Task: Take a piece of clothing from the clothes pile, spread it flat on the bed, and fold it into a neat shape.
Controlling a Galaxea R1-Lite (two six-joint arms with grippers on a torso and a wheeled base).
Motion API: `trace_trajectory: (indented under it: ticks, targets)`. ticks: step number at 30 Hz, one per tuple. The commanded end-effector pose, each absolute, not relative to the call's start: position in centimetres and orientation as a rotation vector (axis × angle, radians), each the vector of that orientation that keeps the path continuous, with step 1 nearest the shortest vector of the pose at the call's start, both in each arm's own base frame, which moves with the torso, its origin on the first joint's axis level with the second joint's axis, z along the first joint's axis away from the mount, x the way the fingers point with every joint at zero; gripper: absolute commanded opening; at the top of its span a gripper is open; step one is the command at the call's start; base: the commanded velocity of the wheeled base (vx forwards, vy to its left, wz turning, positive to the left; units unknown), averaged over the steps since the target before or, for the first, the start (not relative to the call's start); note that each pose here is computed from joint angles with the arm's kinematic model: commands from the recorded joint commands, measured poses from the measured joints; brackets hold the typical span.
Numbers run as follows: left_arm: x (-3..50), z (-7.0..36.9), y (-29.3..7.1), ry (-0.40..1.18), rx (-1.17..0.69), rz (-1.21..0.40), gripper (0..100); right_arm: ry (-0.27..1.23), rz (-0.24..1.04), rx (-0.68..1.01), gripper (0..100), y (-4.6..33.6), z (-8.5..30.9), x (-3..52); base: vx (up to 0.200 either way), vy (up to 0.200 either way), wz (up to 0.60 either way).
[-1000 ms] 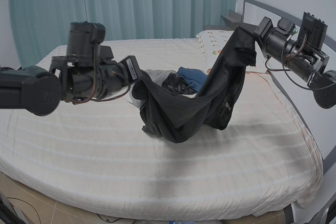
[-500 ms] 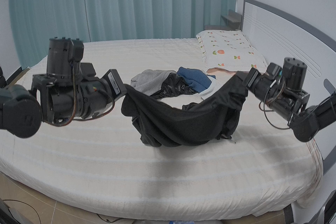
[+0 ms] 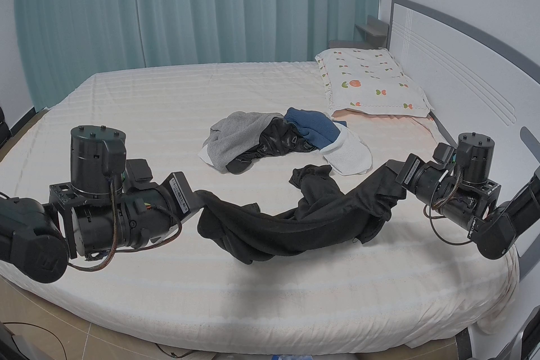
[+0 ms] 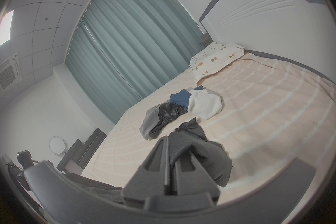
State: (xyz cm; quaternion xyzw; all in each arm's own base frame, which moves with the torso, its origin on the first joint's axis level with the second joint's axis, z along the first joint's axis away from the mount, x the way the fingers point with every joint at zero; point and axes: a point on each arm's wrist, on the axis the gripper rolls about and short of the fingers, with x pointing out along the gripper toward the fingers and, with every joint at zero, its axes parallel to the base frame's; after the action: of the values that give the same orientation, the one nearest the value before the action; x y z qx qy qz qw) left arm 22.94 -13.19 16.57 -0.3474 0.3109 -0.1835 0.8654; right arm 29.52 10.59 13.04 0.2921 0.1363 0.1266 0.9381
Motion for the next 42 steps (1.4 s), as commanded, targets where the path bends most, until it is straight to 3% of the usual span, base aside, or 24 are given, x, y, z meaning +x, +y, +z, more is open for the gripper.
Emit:
trace_trajectory:
  ticks: [1, 12, 27, 42]
  targets:
    - [22.8, 16.1, -13.2, 0.668, -0.722, -0.377, 0, 0.283, 0.261, 0.598, 0, 10.6, 13.0, 29.3, -0.200, 0.000, 0.00]
    - [22.6, 16.1, -13.1, 0.668, -0.725, -0.375, 0, 0.288, 0.256, 0.593, 0, 10.6, 12.8, 29.1, -0.200, 0.000, 0.00]
    - [22.6, 16.6, -13.3, 0.661, -0.761, -0.377, 0, 0.295, 0.257, 0.591, 0, 10.8, 12.7, 29.1, 0.000, 0.000, 0.00]
    - [22.3, 17.5, -13.0, 0.624, -0.775, -0.384, 0, 0.289, 0.255, 0.590, 0, 10.8, 12.8, 29.2, 0.000, 0.200, 0.00]
